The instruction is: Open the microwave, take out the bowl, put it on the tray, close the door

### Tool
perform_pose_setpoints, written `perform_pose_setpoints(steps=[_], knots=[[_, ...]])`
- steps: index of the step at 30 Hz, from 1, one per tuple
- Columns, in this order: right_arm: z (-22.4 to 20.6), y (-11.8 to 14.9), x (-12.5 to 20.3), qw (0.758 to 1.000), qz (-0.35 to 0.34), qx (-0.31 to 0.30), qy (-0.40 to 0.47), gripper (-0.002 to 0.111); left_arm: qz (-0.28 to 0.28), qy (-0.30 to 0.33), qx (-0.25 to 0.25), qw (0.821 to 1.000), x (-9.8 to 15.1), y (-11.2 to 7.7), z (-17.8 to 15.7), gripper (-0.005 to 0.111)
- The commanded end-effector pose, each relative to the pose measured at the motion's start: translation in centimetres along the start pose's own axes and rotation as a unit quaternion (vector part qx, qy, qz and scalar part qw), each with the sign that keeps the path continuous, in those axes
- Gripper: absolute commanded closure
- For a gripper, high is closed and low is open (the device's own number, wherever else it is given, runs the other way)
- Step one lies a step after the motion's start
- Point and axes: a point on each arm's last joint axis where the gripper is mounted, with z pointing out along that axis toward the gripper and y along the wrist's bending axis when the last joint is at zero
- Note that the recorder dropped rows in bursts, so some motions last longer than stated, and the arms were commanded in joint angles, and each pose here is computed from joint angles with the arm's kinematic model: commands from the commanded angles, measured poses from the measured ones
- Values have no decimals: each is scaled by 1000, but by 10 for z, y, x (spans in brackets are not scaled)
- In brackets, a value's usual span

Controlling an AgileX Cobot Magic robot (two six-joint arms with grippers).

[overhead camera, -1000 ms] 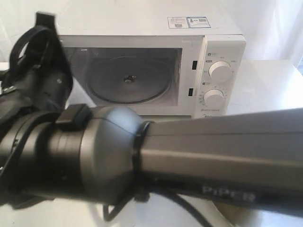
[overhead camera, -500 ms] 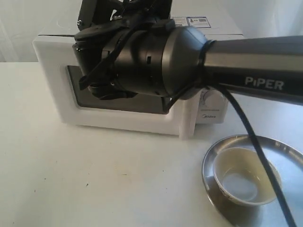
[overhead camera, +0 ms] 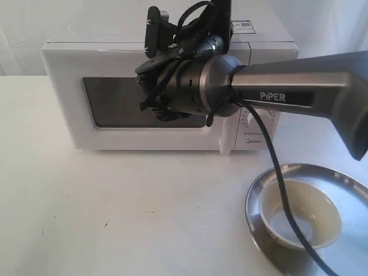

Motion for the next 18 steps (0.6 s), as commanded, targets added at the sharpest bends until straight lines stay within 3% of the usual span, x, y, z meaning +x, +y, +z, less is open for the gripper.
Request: perform_pose_setpoints(steps=[1, 2, 4, 7, 13, 18], knots=[[30, -9, 15, 996, 84, 30, 15, 108, -4, -5, 2, 1000, -1, 0, 0, 107], [26, -15, 13, 994, 109, 31, 10, 108, -4, -5, 2, 1000, -1, 0, 0, 107], [-15, -52, -9, 972, 205, -89, -72, 108, -4, -5, 2, 1000, -1, 0, 0, 107], [-93, -99, -24, 907, 276, -229, -220, 108, -4, -5, 2, 1000, -1, 0, 0, 107], [-196, -124, 15, 796, 258, -385, -389, 108, -4, -5, 2, 1000, -1, 0, 0, 107], [-226, -118, 78, 754, 228, -436, -435, 108, -4, -5, 2, 1000, -1, 0, 0, 107]])
